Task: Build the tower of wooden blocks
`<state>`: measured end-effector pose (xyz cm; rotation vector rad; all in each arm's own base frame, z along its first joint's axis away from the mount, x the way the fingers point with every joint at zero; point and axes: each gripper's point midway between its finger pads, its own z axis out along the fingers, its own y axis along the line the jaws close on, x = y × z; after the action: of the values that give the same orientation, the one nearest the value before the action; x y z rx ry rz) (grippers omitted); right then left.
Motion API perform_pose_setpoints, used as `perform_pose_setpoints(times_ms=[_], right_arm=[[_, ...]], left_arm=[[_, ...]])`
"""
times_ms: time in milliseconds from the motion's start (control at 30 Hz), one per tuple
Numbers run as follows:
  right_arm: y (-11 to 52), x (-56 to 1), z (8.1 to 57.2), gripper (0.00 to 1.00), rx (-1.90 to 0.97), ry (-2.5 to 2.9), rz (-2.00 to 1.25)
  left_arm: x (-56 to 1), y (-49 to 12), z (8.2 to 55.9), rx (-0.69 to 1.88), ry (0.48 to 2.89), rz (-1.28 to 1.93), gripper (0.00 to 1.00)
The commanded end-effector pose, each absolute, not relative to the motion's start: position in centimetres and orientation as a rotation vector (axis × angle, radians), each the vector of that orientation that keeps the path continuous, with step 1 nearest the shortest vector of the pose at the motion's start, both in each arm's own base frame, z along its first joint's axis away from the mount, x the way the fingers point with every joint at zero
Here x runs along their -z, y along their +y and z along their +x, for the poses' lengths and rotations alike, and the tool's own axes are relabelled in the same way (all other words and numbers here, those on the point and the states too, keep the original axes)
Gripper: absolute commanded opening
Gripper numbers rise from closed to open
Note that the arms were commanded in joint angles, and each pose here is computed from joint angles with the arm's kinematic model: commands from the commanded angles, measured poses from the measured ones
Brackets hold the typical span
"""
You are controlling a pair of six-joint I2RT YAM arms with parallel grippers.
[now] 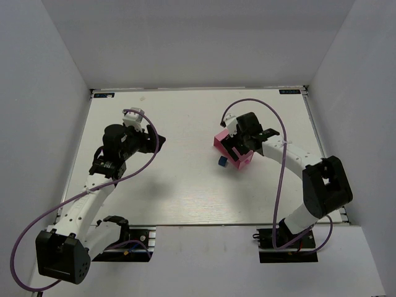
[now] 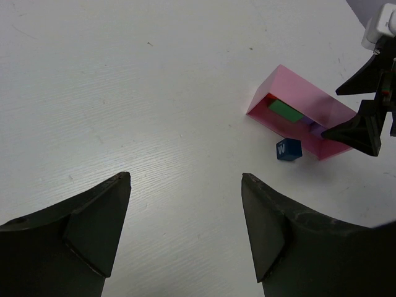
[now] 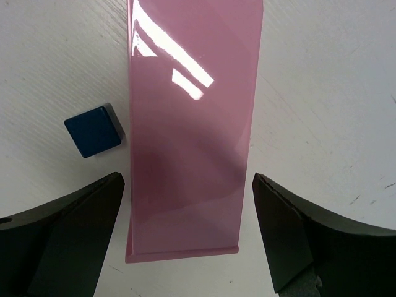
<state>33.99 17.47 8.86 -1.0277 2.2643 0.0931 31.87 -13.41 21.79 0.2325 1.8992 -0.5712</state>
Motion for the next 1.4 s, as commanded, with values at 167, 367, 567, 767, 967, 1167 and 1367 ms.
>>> perform_pose_setpoints(times_ms=[167, 367, 567, 767, 967, 1167, 1367], right_arm=[[17.8, -9.6, 35.4, 0.90, -0.118, 2.257, -0.992], [17.5, -9.2, 35.7, 0.90, -0.119, 2.274, -0.985], [17.1, -8.4, 35.9, 0.90, -0.116, 2.308, -0.979], [17.6, -8.1, 35.4, 0.90, -0.195, 2.321, -0.996], [18.1, -8.4, 35.6, 0.90, -0.229, 2.317, -1.007], [18.8, -8.8, 36.2, 0.90, -0.270, 2.311, -1.015], [19.3, -8.4, 36.5, 0.90, -0.281, 2.316, -1.026]], left_arm=[[-23.9, -13.5, 31.9, 0.576, 1.849, 0.248, 0.82], [-23.9, -13.5, 31.9, 0.576, 1.849, 0.248, 0.82], [-23.9, -13.5, 31.9, 0.576, 1.849, 0.248, 0.82], [-23.9, -13.5, 31.9, 0.576, 1.849, 0.248, 0.82], [-24.3, -13.5, 32.0, 0.576, 1.840, 0.249, 0.83], [-24.3, -13.5, 32.0, 0.576, 1.840, 0.249, 0.83], [-24.3, -13.5, 32.0, 0.569, 1.838, 0.257, 0.83]])
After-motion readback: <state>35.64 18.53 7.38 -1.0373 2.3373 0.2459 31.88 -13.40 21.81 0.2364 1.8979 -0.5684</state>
